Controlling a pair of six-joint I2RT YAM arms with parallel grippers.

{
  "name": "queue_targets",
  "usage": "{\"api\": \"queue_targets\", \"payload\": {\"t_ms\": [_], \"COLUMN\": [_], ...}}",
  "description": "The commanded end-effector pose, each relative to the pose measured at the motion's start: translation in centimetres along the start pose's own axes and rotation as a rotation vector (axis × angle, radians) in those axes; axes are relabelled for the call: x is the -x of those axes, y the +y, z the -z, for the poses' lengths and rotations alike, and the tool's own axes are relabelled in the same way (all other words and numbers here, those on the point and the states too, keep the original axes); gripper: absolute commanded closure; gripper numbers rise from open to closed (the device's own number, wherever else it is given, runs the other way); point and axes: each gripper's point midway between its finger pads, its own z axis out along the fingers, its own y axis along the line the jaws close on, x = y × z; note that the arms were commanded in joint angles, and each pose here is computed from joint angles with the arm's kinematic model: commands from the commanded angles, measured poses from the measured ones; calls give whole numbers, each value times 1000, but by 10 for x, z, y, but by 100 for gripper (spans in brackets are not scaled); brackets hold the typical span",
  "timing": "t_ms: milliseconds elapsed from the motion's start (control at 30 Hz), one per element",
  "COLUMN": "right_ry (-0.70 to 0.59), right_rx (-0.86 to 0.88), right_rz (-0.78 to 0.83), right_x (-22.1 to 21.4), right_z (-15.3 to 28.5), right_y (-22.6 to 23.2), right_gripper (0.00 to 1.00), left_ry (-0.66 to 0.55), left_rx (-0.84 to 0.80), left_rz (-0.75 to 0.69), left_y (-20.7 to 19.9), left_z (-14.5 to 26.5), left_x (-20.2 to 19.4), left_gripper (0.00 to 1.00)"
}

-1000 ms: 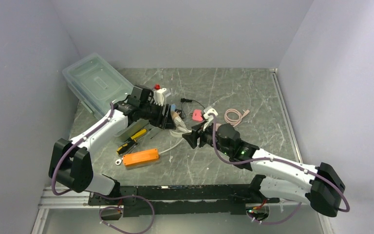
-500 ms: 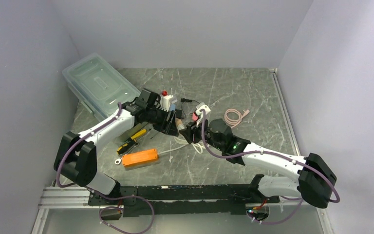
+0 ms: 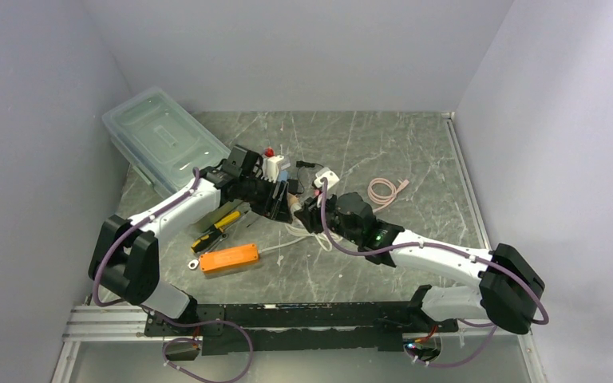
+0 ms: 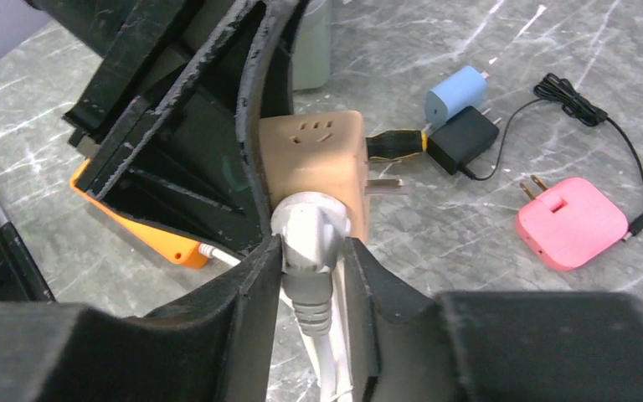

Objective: Pull the plug off the socket
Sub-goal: Remove the plug from the socket.

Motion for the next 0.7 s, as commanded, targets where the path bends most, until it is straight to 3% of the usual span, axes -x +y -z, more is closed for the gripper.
{"api": "queue_targets", "payload": {"t_ms": [0, 67, 167, 500, 667], "right_ry": [-91, -82, -77, -152, -132], "right_rx": [-14, -22, -42, -143, -200], "right_rz": [9, 19, 49, 245, 131], "right_x": [34, 34, 28, 28, 29], "right_z": [-3, -5, -6, 9, 9], "right_y": [0, -1, 1, 37, 9], "right_gripper": [70, 79, 100, 100, 100], "left_ry": [-66, -69, -73, -85, -77], "left_rx": [-82, -83, -66, -25, -18], "left_rz": [-70, -71, -71, 17, 1], "left_y": [-24, -24, -22, 0, 3], "left_z": [8, 8, 8, 9, 8], "left_x": [26, 26, 28, 33, 28], "left_gripper": [100, 100, 100, 100, 100]}}
